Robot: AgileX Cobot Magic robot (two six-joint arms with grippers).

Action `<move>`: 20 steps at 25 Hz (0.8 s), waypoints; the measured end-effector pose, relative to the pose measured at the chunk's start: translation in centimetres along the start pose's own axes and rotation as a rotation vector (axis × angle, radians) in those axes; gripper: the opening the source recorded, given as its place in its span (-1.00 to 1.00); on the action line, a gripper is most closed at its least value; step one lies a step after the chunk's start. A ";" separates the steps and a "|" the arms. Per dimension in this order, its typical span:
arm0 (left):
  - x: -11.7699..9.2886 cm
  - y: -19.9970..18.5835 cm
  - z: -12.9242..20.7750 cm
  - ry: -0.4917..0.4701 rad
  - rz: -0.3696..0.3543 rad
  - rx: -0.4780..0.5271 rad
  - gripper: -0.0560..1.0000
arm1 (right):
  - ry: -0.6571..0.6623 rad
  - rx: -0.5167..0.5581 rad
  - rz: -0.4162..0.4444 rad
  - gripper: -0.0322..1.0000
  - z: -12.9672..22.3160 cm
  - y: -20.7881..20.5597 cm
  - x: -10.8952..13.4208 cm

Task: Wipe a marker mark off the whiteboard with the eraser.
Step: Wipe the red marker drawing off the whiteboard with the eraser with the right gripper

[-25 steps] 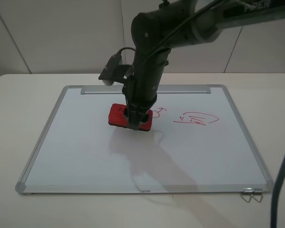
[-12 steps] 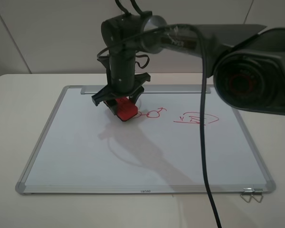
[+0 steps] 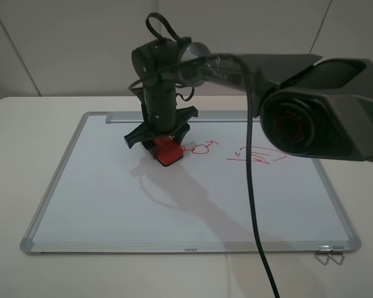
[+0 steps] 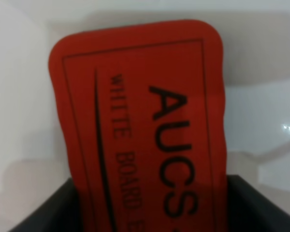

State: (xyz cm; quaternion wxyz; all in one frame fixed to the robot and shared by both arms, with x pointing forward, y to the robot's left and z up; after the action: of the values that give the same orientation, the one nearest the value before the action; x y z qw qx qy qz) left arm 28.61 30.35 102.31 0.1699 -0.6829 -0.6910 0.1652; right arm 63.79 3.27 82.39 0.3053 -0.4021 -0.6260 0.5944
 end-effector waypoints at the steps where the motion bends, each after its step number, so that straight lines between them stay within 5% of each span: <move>1: 0.0 0.0 0.0 0.000 0.000 0.000 0.58 | 0.004 0.002 -0.005 0.04 0.0 0.1 0.0; 6: 0.0 0.0 0.0 0.000 0.000 0.000 0.58 | 0.021 0.009 -0.018 0.04 -0.1 0.2 -0.5; 20: 0.0 0.0 0.0 0.000 0.000 0.000 0.58 | 0.183 0.057 -0.028 0.04 0.6 1.9 -8.2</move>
State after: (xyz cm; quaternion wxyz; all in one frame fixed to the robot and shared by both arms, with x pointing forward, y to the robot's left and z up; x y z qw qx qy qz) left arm 28.61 30.35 102.31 0.1699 -0.6829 -0.6910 0.1652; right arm 67.54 -4.16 81.25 0.3808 -0.4370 -0.5839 0.5683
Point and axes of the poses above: a point on each arm's last joint axis where the gripper is mounted, y pointing out along that axis toward the gripper, x along the wrist's bending axis when the last joint is at zero, z = x × y, the point moved 6 cm from there along y, pointing out along that axis toward the gripper, and after that the axes turned 1 degree about y, right-handed, at the moved point
